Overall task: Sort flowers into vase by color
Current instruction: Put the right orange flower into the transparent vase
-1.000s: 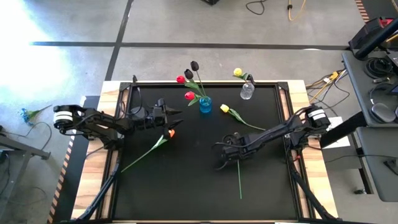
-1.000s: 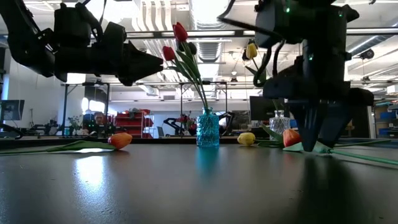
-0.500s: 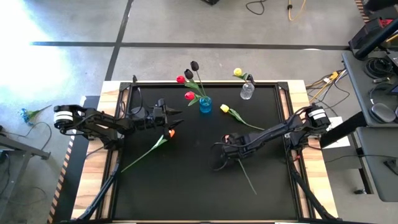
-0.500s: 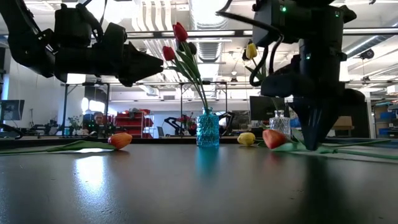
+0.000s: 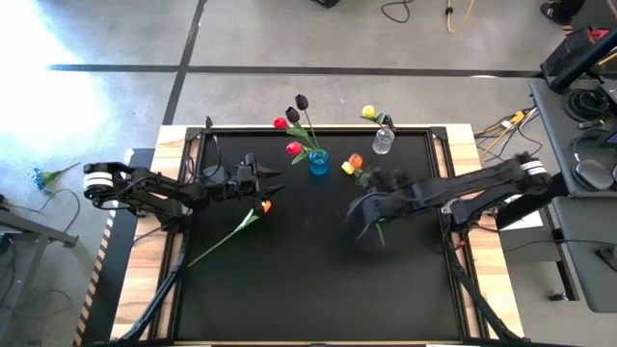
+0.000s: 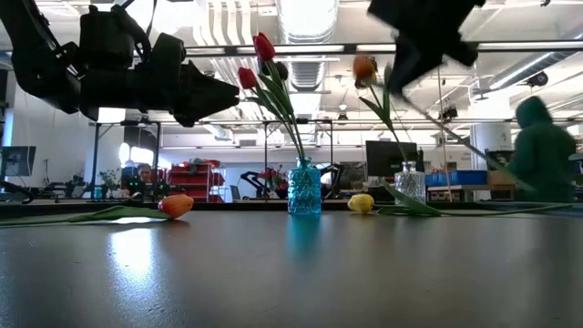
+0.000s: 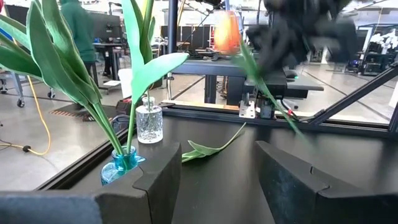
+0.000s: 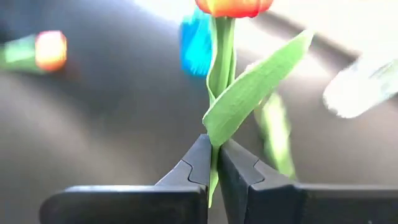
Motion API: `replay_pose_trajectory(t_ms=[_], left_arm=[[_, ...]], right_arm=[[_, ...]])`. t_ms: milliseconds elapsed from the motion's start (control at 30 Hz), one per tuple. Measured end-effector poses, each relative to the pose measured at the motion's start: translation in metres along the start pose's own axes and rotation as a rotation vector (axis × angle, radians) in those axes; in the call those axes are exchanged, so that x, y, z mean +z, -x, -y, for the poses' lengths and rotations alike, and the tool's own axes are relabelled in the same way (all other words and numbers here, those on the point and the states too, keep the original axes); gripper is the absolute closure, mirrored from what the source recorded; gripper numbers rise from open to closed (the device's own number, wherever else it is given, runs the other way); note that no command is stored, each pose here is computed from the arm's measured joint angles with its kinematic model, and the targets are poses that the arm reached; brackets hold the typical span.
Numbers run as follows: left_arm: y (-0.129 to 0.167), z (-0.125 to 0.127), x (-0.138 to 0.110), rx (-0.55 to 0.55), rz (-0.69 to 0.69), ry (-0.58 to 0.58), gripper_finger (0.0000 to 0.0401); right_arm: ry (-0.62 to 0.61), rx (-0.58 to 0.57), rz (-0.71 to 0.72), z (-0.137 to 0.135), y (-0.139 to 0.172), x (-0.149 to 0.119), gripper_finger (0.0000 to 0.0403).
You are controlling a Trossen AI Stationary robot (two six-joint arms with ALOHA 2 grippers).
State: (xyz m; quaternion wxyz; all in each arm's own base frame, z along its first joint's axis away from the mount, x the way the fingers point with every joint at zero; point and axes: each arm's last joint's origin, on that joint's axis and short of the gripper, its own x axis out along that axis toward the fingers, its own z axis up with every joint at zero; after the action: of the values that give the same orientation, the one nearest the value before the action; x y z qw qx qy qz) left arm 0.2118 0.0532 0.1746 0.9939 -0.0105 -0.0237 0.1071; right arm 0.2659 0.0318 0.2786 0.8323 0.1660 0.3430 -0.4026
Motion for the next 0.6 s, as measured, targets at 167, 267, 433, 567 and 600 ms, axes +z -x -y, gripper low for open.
replay_pose_trajectory(t_ms=[167,267,433,567,600], left_arm=[[0.000,0.000,0.000,-0.001,0.003,0.000,0.0214],[0.000,0.000,0.000,-0.001,0.003,0.000,0.0214],[0.000,0.000,0.001,0.000,0.005,0.000,0.0214],[0.000,0.000,0.001,0.001,0.007,-0.001,0.0214],[0.000,0.000,0.001,0.001,0.007,-0.001,0.0214]], right_arm=[[0.051,-0.152,0.309,0.034,0.032,0.017,0.0390],[0.072,-0.254,0.430,0.051,0.044,0.021,0.0390],[0.102,-0.344,0.498,0.071,0.055,0.027,0.0390],[0.150,-0.356,0.472,0.083,0.059,0.032,0.0390],[0.164,-0.348,0.456,0.086,0.059,0.033,0.0390]])
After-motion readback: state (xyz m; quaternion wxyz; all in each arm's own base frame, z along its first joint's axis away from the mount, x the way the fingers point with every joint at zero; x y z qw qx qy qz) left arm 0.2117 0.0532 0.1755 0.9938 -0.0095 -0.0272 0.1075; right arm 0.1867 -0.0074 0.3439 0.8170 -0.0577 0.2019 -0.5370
